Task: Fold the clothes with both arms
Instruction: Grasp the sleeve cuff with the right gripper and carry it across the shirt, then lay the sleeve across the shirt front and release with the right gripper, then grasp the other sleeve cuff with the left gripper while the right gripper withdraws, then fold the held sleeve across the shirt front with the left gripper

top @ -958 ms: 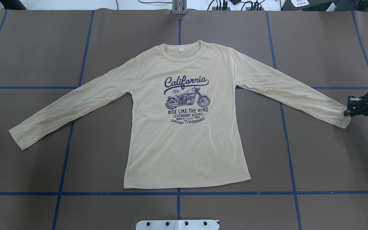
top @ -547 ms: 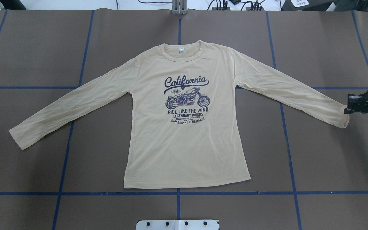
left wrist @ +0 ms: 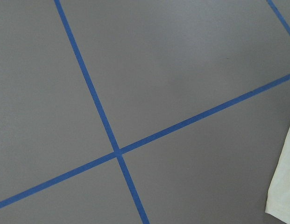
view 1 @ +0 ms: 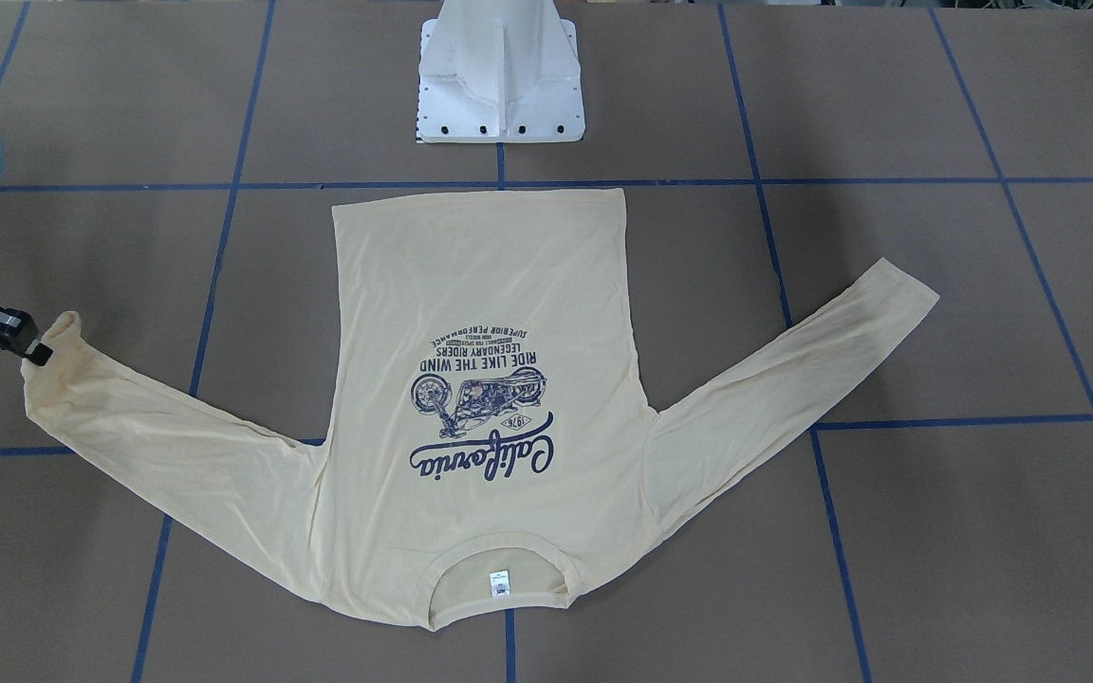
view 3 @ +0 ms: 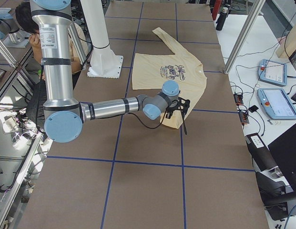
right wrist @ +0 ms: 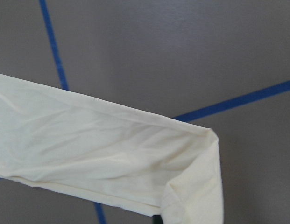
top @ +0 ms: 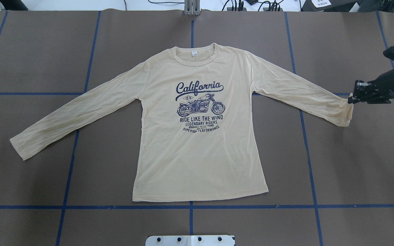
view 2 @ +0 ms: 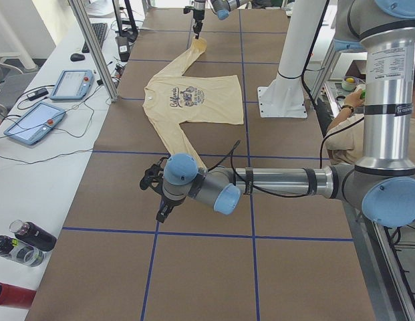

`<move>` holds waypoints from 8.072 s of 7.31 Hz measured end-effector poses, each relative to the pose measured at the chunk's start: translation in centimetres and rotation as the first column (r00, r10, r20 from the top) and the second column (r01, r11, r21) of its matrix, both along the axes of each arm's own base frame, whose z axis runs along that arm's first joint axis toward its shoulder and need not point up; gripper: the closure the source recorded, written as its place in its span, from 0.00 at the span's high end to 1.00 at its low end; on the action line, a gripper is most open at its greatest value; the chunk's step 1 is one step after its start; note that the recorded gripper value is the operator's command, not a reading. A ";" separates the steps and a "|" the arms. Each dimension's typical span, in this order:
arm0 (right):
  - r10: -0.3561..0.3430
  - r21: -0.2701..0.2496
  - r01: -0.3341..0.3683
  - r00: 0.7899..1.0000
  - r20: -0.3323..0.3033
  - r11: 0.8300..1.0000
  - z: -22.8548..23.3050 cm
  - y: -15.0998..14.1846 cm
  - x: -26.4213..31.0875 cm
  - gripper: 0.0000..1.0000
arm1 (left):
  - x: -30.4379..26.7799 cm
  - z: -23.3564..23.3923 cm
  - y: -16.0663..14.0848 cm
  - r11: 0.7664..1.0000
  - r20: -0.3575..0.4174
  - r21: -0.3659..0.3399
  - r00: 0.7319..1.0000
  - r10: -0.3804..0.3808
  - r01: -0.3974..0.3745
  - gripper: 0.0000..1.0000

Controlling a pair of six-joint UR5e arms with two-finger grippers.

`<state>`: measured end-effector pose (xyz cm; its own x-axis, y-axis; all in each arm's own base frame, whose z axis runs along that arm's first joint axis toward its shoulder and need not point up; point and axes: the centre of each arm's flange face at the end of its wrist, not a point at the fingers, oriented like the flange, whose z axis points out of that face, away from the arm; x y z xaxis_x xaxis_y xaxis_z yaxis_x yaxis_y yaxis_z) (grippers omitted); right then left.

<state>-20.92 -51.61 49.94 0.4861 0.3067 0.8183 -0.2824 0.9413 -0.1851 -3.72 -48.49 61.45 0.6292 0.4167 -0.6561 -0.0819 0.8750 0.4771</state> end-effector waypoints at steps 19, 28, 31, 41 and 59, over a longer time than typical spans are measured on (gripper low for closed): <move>-0.016 0.297 0.022 1.000 -0.021 0.955 -48.0 -1.9 -47.4 0.99 | 0.1 -0.5 -0.3 0.998 -0.008 0.065 1.000 -0.006 0.007 1.00; -0.047 0.129 0.046 0.999 0.006 0.991 -30.6 3.9 -27.8 0.98 | 19.3 0.4 7.4 0.960 -0.199 -0.274 0.980 -0.001 -0.055 0.82; -0.030 0.099 0.033 0.999 -0.034 0.995 -24.9 5.0 -23.5 0.98 | 21.8 1.8 8.5 0.955 -0.160 -0.289 0.987 0.019 -0.065 0.76; -0.013 0.105 0.017 0.999 -0.038 0.994 -22.9 7.0 -20.0 0.98 | 25.4 2.4 6.1 0.967 -0.113 -0.252 0.993 0.016 -0.045 0.61; -0.098 0.181 0.162 0.942 -0.320 0.970 -3.5 1.2 -0.9 0.99 | 51.3 -53.9 -9.7 0.772 -0.271 -0.611 0.871 -0.410 0.173 0.00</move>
<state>-21.81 -50.40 46.45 0.7477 0.0680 0.6606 -0.1676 0.9819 0.0887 47.62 -58.21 7.53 0.3187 -0.2549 -0.9129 0.2995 0.9409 -0.1581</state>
